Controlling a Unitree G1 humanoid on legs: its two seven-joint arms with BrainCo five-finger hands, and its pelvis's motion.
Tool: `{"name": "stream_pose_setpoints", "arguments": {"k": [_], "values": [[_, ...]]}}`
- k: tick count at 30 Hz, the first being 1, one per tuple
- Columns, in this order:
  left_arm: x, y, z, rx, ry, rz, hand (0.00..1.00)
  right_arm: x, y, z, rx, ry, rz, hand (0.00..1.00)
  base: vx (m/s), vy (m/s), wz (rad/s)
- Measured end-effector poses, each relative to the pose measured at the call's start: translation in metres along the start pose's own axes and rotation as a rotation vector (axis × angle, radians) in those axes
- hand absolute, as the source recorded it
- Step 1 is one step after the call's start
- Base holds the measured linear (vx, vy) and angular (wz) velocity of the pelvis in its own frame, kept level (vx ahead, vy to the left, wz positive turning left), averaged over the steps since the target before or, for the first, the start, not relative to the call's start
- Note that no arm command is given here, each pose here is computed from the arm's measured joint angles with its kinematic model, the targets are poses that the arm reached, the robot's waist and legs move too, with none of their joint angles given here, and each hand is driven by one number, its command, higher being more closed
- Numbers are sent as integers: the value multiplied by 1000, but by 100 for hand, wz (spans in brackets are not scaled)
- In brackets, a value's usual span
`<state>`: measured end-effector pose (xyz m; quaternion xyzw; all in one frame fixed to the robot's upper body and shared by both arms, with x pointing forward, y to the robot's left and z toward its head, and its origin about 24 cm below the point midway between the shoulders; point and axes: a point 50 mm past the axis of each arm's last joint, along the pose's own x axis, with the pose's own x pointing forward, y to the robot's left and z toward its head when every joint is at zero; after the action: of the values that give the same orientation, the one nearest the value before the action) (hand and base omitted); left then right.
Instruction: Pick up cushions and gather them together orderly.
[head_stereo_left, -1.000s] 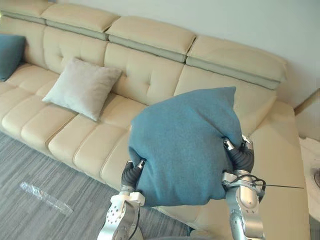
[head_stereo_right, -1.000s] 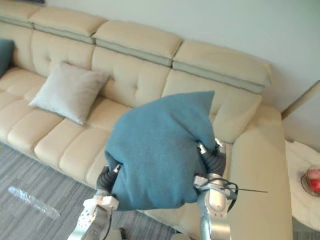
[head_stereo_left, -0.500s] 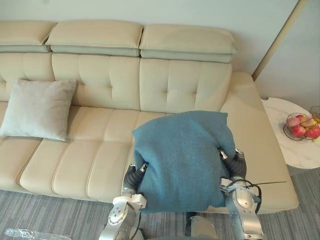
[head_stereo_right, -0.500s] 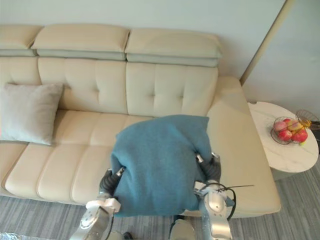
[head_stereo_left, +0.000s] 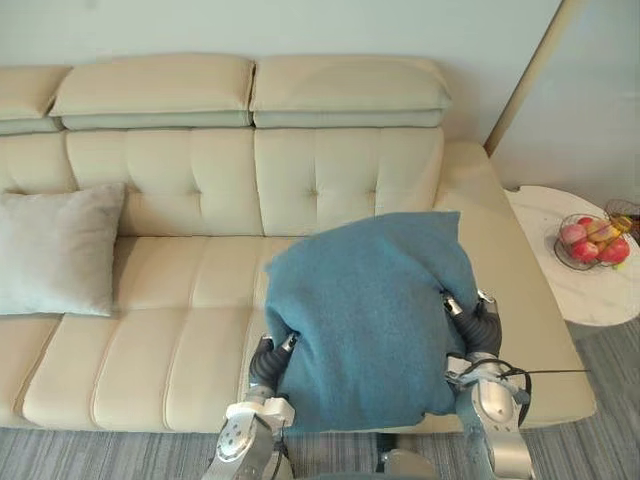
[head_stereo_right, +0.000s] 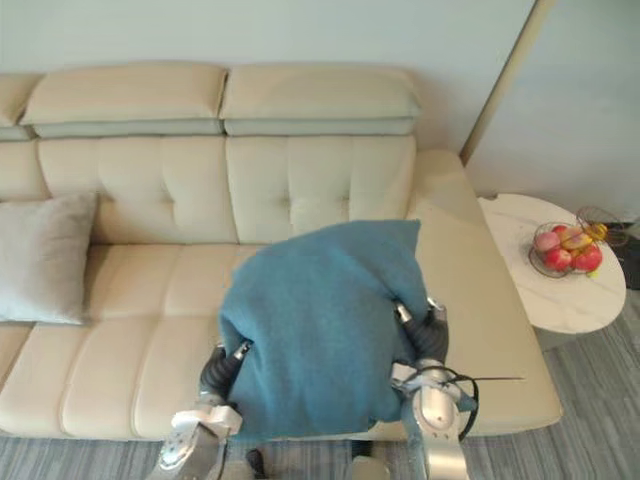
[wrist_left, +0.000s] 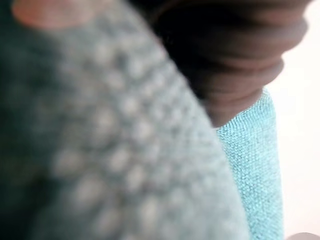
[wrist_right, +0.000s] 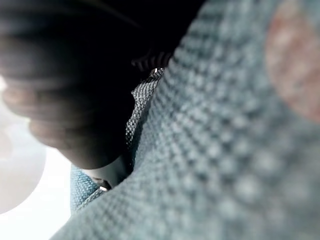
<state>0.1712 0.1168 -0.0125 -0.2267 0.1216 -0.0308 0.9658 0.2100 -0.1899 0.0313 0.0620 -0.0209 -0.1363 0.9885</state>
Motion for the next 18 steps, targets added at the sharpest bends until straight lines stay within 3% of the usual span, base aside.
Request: {"name": "stream_pose_setpoints", "arguments": {"k": [11,18], "values": [[20,-5,21,126,-83,-28,100,25,7,-1,-98,-20,6,100,-32,-27,-9],[81,-43,119,254,-470,-32,100,101,56,86,-136,-357,4,100,-158,-58,6]]}}
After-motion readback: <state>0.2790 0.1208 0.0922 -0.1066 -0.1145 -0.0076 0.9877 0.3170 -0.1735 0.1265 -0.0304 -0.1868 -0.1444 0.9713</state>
